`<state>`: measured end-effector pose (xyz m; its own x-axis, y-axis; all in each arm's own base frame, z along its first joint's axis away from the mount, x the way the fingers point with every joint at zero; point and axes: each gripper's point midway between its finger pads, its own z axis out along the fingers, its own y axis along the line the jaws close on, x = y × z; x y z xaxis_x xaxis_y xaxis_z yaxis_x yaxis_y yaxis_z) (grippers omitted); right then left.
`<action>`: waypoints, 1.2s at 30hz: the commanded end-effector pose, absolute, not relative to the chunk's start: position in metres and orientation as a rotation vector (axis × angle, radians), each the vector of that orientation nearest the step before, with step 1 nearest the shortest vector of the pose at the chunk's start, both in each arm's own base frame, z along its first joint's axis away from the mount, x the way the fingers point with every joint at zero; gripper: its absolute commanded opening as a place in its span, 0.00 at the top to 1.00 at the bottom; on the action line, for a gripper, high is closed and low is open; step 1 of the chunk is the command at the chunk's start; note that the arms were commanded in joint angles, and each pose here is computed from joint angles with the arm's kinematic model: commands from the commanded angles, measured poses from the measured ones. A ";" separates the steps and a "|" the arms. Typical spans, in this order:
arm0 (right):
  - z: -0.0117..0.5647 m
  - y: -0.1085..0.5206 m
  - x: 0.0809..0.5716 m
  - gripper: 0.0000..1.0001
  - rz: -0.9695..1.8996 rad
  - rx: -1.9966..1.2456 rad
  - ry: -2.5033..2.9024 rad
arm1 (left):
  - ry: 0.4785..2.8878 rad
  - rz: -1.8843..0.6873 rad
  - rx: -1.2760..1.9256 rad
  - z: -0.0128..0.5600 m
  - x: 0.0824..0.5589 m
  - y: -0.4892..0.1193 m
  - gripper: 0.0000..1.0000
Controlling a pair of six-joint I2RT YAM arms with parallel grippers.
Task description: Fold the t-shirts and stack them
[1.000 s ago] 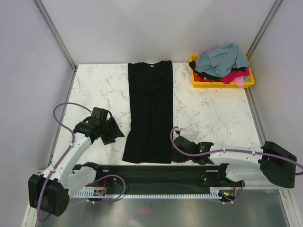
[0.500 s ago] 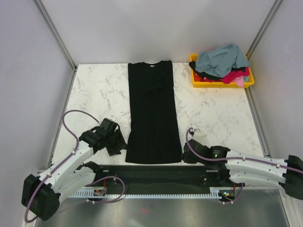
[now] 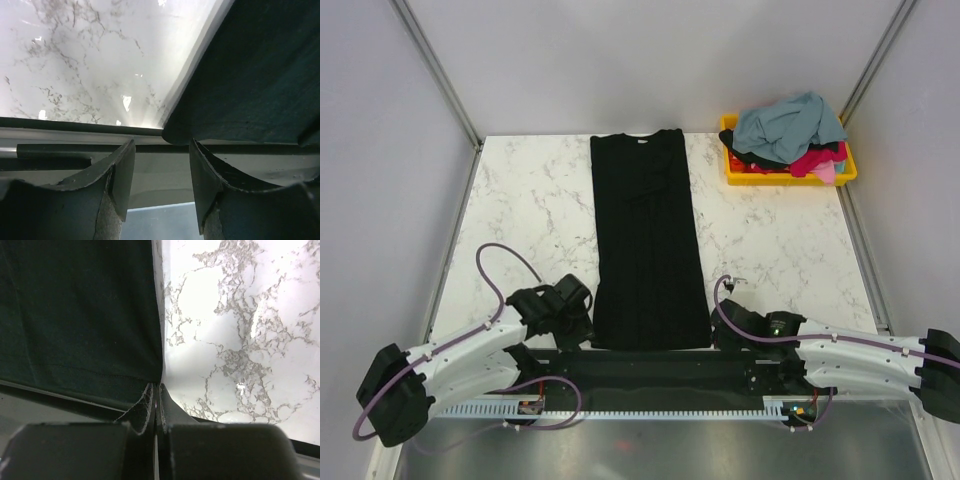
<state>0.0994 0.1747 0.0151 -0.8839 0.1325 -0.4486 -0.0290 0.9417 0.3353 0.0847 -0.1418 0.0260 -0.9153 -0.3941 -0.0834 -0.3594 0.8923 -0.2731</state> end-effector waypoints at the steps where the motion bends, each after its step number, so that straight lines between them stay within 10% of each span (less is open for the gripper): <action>1: 0.017 0.175 0.101 1.00 0.448 0.072 2.613 | 2.865 -0.368 -0.711 0.022 0.087 -0.144 0.45; 13: 0.015 0.175 0.099 1.00 0.445 0.045 2.623 | 2.813 -0.416 -0.692 0.013 0.100 -0.157 0.52; 21: 0.011 0.173 0.097 1.00 0.436 0.036 2.637 | 2.766 -0.420 -0.658 0.013 0.113 -0.162 0.97; 36: 0.087 0.213 0.120 1.00 0.538 -0.058 2.534 | 2.721 -0.585 -0.500 0.093 0.120 -0.188 0.98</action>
